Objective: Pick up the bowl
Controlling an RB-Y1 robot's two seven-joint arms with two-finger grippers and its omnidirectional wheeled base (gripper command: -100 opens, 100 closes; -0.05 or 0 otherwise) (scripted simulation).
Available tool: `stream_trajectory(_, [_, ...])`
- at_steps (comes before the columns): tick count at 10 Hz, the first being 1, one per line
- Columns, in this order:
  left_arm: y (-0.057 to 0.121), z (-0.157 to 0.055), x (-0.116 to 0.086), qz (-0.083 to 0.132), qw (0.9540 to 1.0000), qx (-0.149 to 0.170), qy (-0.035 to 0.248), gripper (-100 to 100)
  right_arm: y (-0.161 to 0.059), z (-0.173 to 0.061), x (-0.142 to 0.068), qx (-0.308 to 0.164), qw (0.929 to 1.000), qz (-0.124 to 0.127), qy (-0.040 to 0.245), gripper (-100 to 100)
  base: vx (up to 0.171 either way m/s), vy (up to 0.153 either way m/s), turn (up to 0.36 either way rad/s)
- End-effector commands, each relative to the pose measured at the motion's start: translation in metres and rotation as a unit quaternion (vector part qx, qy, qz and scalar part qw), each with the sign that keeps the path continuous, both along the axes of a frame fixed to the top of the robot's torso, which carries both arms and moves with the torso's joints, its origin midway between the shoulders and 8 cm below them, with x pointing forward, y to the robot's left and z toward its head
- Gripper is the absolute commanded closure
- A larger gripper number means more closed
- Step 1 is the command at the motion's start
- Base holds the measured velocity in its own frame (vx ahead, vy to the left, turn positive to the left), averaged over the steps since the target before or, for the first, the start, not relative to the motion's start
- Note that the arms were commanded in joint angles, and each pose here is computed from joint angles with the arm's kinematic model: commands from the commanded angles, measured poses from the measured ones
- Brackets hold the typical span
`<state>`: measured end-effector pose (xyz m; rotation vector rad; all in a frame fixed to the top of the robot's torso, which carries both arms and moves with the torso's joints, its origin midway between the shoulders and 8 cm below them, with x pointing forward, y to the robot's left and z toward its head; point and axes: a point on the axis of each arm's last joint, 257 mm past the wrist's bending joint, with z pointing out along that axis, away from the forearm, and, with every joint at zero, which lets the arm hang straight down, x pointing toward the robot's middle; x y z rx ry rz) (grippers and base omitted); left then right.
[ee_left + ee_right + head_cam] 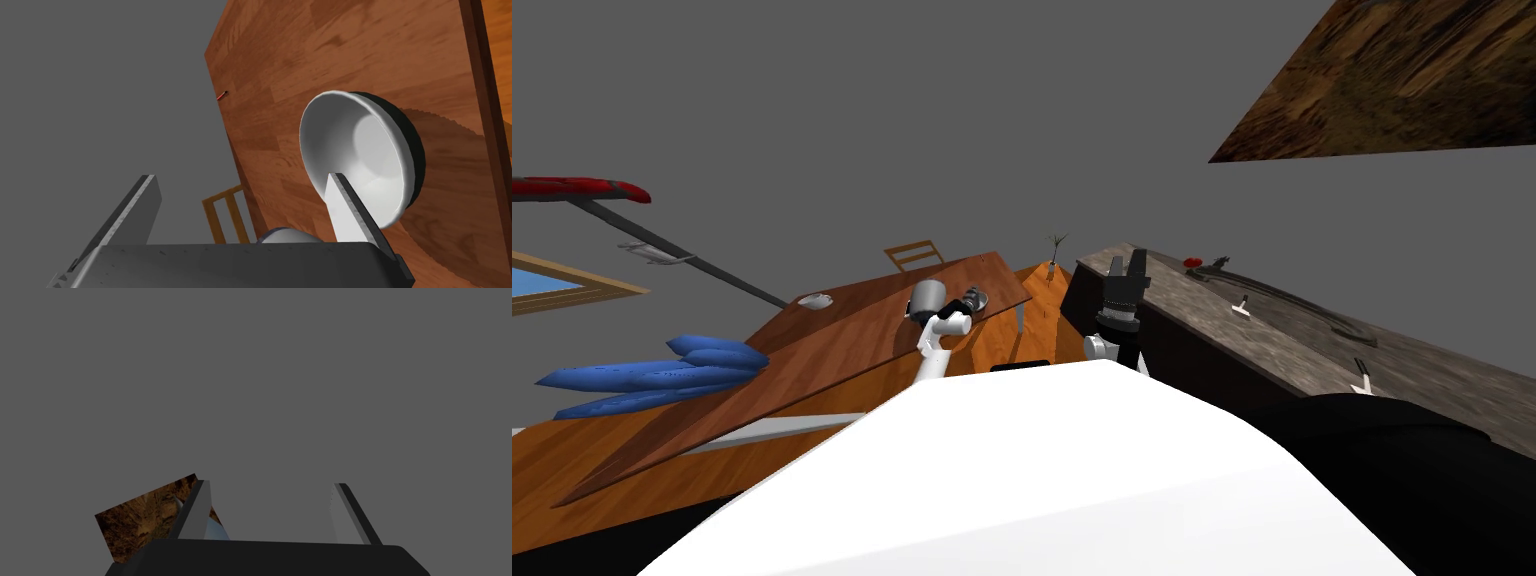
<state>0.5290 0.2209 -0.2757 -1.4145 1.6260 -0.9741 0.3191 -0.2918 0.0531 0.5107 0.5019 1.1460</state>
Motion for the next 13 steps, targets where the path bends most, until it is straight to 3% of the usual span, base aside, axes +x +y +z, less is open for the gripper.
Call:
stream_trajectory(1, [-0.002, -0.012, -0.002, 0.0, 0.9997, 0.001, 0.026, -100, 0.0, 0.0, 0.0, 0.0, 1.0, 0.0, 0.0, 0, -0.007, 0.04, -0.032])
stream_trajectory(4, [-0.004, -0.033, 0.001, -0.001, 0.9972, 0.002, 0.075, -100, 0.0, 0.0, 0.0, 0.0, 1.0, 0.0, 0.0, 0, 0.001, 0.042, -0.05])
stream_trajectory(8, [-0.003, -0.052, -0.005, 0.0, 0.9927, 0.005, 0.121, -100, 0.0, 0.0, 0.0, 0.0, 1.0, 0.0, 0.0, 0, 0.001, 0.03, -0.031])
stream_trajectory(12, [-0.001, -0.075, -0.012, 0.002, 0.9837, 0.009, 0.18, -100, 0.0, 0.0, 0.0, 0.0, 1.0, 0.0, 0.0, 0, 0.005, 0.046, -0.052])
stream_trajectory(13, [0.0, -0.083, -0.013, 0.003, 0.9795, 0.01, 0.201, -100, 0.0, 0.0, 0.0, 0.0, 1.0, 0.0, 0.0, 0, 0.014, 0.052, -0.053])
